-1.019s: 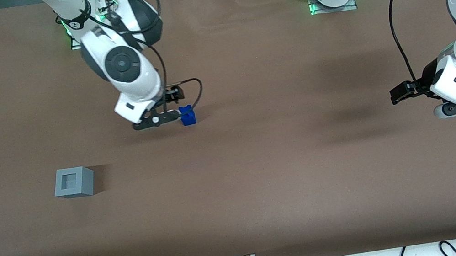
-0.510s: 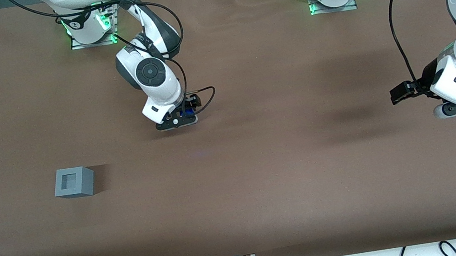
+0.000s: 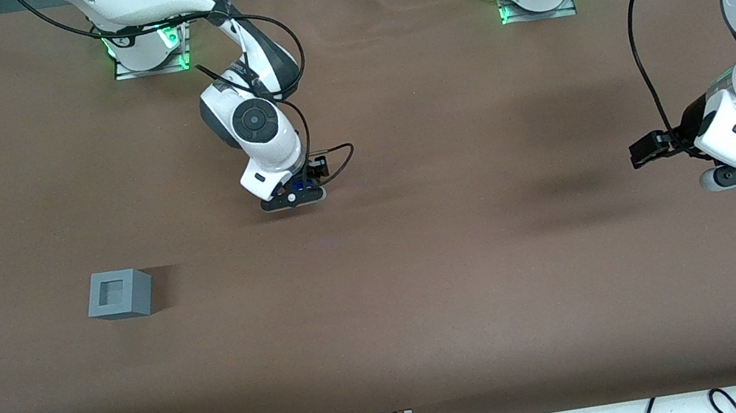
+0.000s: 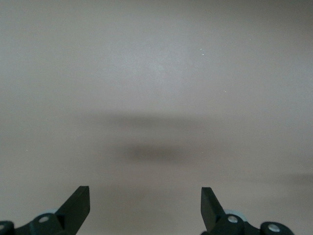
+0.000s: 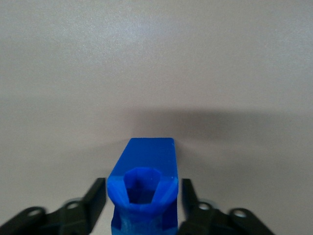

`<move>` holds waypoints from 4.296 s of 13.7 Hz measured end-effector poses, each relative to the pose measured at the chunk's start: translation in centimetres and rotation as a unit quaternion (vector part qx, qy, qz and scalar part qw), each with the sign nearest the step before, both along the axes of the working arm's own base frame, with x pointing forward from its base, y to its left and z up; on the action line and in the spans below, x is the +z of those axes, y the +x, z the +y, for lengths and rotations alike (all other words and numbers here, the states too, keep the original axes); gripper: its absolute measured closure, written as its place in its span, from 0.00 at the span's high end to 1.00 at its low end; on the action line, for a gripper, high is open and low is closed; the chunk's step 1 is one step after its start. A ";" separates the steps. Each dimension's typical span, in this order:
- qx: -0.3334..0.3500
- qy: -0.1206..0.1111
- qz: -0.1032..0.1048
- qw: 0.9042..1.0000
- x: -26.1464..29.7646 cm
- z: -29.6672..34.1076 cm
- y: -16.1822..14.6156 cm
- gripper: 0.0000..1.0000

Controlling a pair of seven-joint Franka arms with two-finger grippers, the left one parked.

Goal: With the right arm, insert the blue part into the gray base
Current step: 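Lift the blue block and carry it over the gray base, then align the blue block with the gray base's square hole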

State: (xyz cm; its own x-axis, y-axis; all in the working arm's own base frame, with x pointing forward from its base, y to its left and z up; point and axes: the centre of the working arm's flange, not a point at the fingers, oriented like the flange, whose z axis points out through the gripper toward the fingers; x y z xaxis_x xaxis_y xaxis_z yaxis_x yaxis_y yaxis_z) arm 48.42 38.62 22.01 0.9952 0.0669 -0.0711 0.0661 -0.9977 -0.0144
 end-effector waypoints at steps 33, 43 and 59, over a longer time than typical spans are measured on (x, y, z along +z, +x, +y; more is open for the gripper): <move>-0.006 -0.067 -0.001 0.998 13.4 -35.1 16.4 0.51; -0.001 -0.072 0.007 0.997 12.0 -37.5 17.2 0.51; 0.000 -0.068 0.002 0.998 9.1 -38.8 18.1 0.51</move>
